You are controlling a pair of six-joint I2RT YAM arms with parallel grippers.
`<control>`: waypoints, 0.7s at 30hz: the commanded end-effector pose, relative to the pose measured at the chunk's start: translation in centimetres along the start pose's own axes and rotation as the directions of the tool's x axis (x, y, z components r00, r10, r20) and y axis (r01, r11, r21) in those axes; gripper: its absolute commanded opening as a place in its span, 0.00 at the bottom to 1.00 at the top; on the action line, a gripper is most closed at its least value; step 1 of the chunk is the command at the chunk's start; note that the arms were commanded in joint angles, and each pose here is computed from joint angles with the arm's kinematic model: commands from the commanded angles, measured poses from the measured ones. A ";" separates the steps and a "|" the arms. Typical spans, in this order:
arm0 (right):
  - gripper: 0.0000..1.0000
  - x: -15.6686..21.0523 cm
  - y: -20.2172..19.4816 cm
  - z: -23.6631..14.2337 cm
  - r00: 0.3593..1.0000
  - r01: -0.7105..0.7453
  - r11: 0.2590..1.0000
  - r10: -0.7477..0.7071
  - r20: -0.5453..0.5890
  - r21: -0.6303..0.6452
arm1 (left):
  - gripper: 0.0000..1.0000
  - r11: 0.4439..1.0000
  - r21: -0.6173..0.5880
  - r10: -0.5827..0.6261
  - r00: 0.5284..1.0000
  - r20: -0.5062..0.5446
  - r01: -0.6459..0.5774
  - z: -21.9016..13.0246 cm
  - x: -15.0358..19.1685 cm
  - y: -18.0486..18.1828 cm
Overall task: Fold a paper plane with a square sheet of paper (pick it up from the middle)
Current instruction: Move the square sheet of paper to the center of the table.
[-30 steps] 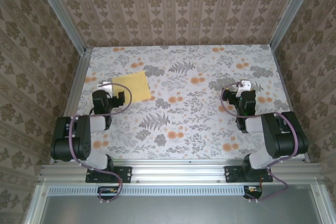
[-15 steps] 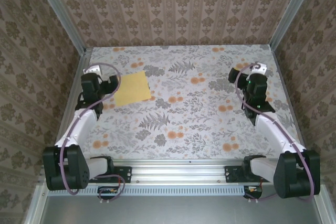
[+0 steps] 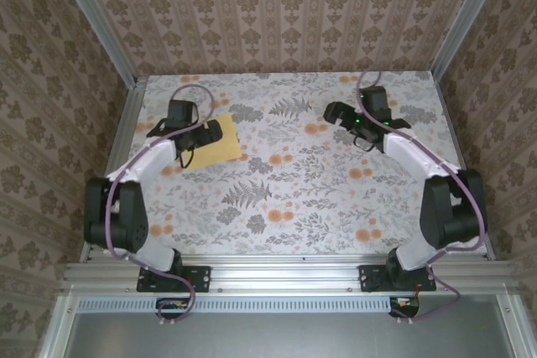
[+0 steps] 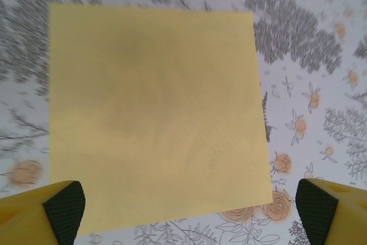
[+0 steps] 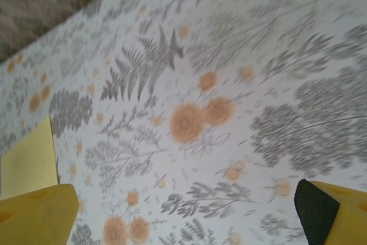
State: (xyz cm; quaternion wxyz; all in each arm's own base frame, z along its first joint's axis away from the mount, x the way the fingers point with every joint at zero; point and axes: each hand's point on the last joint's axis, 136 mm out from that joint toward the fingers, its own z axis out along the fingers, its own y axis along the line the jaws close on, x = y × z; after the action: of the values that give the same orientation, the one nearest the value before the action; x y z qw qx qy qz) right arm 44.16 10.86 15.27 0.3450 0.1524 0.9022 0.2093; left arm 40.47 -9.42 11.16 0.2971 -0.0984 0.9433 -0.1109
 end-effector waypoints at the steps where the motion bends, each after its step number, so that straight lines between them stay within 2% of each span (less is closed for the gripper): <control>1: 1.00 1.7 1.9 0.8 0.997 0.005 1.000 -0.005 -0.082 -0.005 | 0.96 0.998 -0.051 -0.045 0.995 -0.087 0.041 1.2 0.8 -0.1; 5: 1.00 3.1 3.1 2.5 0.992 0.016 1.000 -0.016 -0.123 -0.002 | 0.92 0.996 -0.085 -0.038 0.981 -0.191 0.022 4.0 1.5 -0.2; 9: 1.00 4.5 3.9 3.5 0.986 0.011 1.000 -0.012 -0.164 -0.009 | 0.90 0.991 -0.123 0.011 0.960 -0.281 -0.048 6.3 2.8 -0.6; 13: 1.00 5.2 4.0 3.6 0.985 0.006 1.000 -0.007 -0.175 -0.008 | 0.90 0.988 -0.123 0.048 0.946 -0.320 -0.092 7.2 3.6 -1.8; 21: 1.00 4.9 2.8 2.6 0.988 0.017 0.998 -0.008 -0.153 0.057 | 0.90 0.985 -0.123 0.059 0.902 -0.427 -0.123 8.2 7.6 -3.6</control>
State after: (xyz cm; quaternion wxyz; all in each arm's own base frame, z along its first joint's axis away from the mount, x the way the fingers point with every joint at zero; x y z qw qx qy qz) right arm 43.36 17.02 11.79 0.2735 0.1250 0.9298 0.2123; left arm 41.14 -15.47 2.52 0.1217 -0.0501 0.9898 -0.0542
